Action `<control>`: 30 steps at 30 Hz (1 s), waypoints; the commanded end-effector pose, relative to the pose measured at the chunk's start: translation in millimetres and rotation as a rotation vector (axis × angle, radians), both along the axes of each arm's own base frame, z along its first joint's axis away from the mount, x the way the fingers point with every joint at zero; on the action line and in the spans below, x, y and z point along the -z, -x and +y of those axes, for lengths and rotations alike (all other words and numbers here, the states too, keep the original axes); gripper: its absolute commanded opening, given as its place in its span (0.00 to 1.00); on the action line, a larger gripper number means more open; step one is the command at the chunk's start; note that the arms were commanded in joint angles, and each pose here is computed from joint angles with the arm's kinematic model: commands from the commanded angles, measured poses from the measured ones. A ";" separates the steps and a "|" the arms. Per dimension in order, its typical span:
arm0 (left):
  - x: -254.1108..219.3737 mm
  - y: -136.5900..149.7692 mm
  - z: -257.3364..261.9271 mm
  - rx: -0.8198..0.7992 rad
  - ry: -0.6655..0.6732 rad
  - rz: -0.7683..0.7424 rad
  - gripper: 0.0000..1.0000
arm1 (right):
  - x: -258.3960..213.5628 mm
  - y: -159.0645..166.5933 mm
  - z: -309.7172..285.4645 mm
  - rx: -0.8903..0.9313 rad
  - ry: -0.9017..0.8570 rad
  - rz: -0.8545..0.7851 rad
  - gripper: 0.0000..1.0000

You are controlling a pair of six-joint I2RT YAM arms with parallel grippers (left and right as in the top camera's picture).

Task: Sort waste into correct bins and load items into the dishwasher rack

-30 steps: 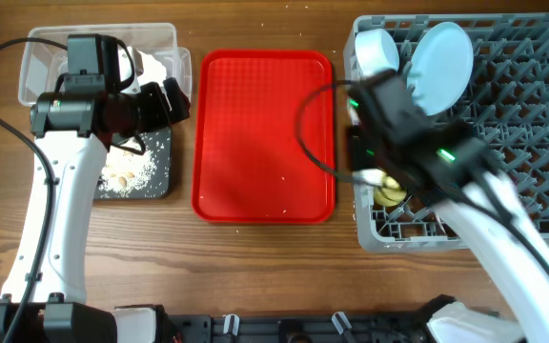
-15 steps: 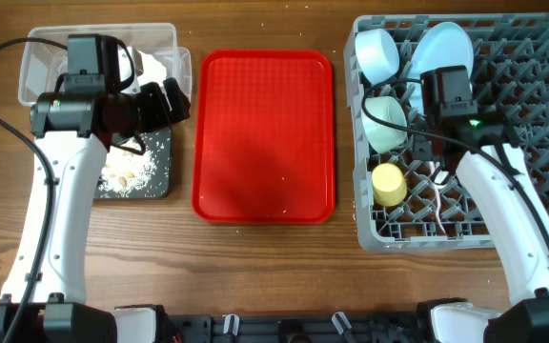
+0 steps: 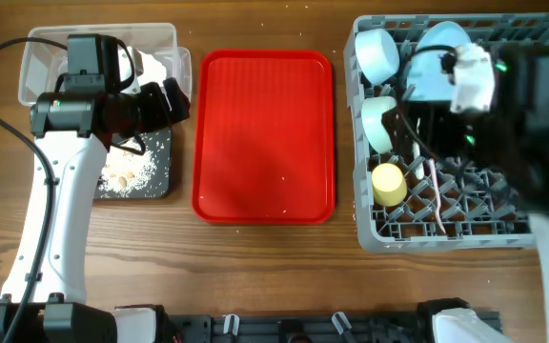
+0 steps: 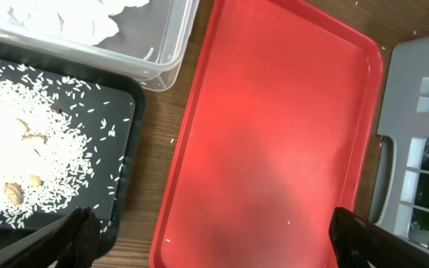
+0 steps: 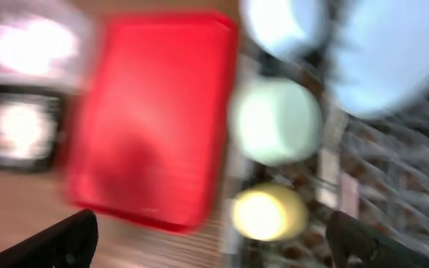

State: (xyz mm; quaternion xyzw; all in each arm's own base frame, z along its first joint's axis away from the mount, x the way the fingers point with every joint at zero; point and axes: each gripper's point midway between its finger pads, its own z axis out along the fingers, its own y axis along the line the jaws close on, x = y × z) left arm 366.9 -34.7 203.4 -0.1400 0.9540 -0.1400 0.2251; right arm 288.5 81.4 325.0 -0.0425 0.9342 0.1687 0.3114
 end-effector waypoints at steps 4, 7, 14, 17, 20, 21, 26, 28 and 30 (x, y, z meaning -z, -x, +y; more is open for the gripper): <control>-4.4 -2.1 1.8 -0.009 0.003 -0.013 1.00 | -43.6 47.7 21.3 -0.084 -0.161 -0.089 1.00; -4.4 -2.1 1.8 -0.009 0.003 -0.013 1.00 | -61.6 56.5 16.5 -0.113 -0.115 -0.208 0.99; -4.4 -2.1 1.8 -0.009 0.003 -0.013 1.00 | -27.2 36.7 -9.0 -0.047 0.047 -0.358 1.00; -4.4 -2.1 1.8 -0.009 0.003 -0.013 1.00 | 14.7 26.7 -7.8 -0.054 0.050 -0.503 1.00; -4.4 -2.1 1.8 -0.009 0.003 -0.013 1.00 | 46.5 24.5 -7.1 -0.047 0.034 -0.655 1.00; -4.4 -2.1 1.8 -0.009 0.003 -0.013 1.00 | 58.6 24.7 -8.8 -0.035 0.033 -0.721 1.00; -4.4 -2.1 1.7 -0.009 0.003 -0.013 1.00 | 118.9 38.0 -18.2 0.017 0.042 -0.887 1.00; -4.4 -2.1 1.8 -0.009 0.003 -0.013 1.00 | 145.7 42.0 -18.5 0.015 0.042 -0.877 1.00; -4.4 -2.1 1.8 -0.009 0.003 -0.013 1.00 | 157.3 43.4 -18.6 0.015 0.043 -0.872 1.00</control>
